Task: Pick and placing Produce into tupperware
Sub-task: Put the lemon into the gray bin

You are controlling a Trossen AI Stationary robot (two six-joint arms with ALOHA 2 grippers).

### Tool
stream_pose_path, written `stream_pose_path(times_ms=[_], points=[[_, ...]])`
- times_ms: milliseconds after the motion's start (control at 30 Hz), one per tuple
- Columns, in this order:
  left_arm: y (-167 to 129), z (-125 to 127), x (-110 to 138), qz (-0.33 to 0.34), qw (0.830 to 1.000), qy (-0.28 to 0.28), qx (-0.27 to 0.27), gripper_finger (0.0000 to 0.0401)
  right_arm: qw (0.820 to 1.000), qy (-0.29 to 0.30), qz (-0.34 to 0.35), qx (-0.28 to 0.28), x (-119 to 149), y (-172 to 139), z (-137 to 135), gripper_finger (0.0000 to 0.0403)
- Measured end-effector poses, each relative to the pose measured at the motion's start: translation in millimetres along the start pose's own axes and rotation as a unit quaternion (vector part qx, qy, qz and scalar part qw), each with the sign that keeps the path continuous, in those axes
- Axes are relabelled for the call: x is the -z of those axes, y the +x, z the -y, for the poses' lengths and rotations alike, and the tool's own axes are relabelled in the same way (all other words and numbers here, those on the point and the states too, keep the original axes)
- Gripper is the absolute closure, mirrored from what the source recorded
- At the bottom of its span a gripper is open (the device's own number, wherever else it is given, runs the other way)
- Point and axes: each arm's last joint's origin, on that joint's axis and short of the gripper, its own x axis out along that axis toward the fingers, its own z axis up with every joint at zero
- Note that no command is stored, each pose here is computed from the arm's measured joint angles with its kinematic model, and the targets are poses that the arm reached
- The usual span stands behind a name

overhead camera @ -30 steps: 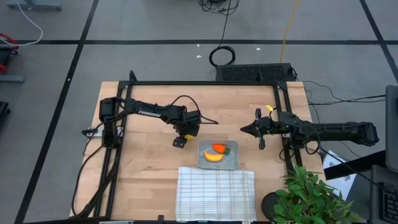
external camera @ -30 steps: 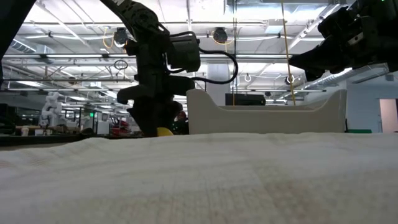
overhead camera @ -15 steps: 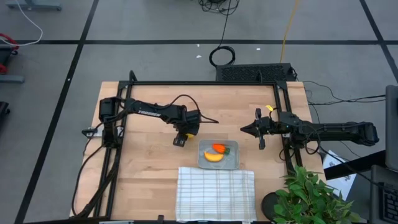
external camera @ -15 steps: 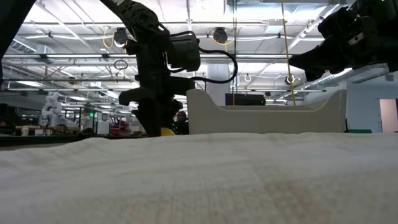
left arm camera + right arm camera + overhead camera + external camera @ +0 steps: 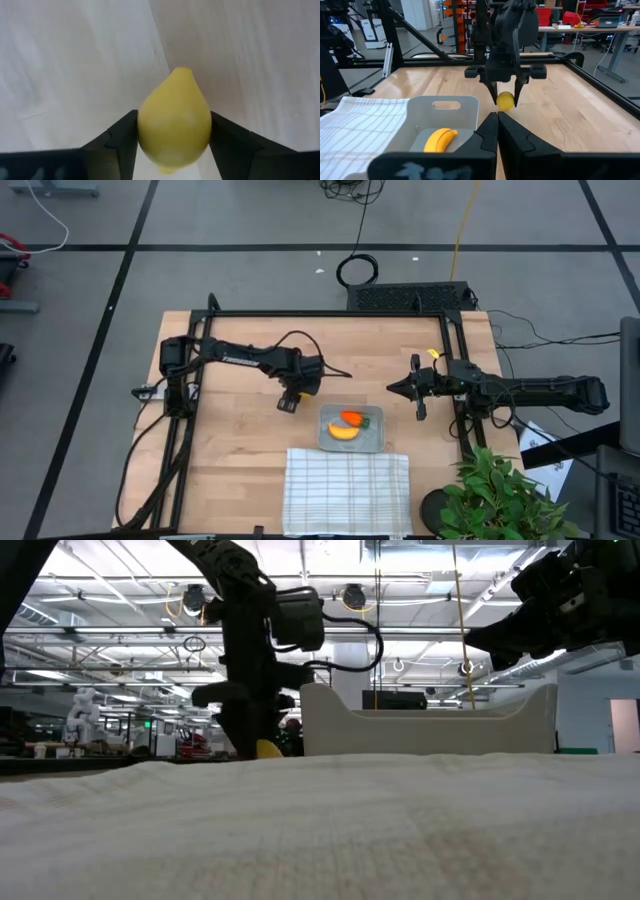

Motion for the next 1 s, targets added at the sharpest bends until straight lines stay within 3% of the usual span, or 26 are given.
stream_pose_path(times_ms=[333, 633, 867, 1000], points=[[-49, -12, -25, 0.010, 1.000, 0.009, -0.006, 0.0196, 1.000, 0.000, 0.000, 0.000, 0, 0, 0, 0.0403], [-91, -19, -47, 0.073, 0.997, 0.004, -0.011, 0.0205, 1.000, 0.000, 0.000, 0.000, 0, 0, 0, 0.0403], [-100, -1, -70, 0.148, 0.989, 0.009, -0.001, 0.0199, 1.000, 0.000, 0.000, 0.000, 0, 0, 0, 0.0403], [-102, 18, -82, 0.176, 0.983, 0.045, 0.008, 0.0203, 1.000, 0.000, 0.000, 0.000, 0, 0, 0, 0.0403]])
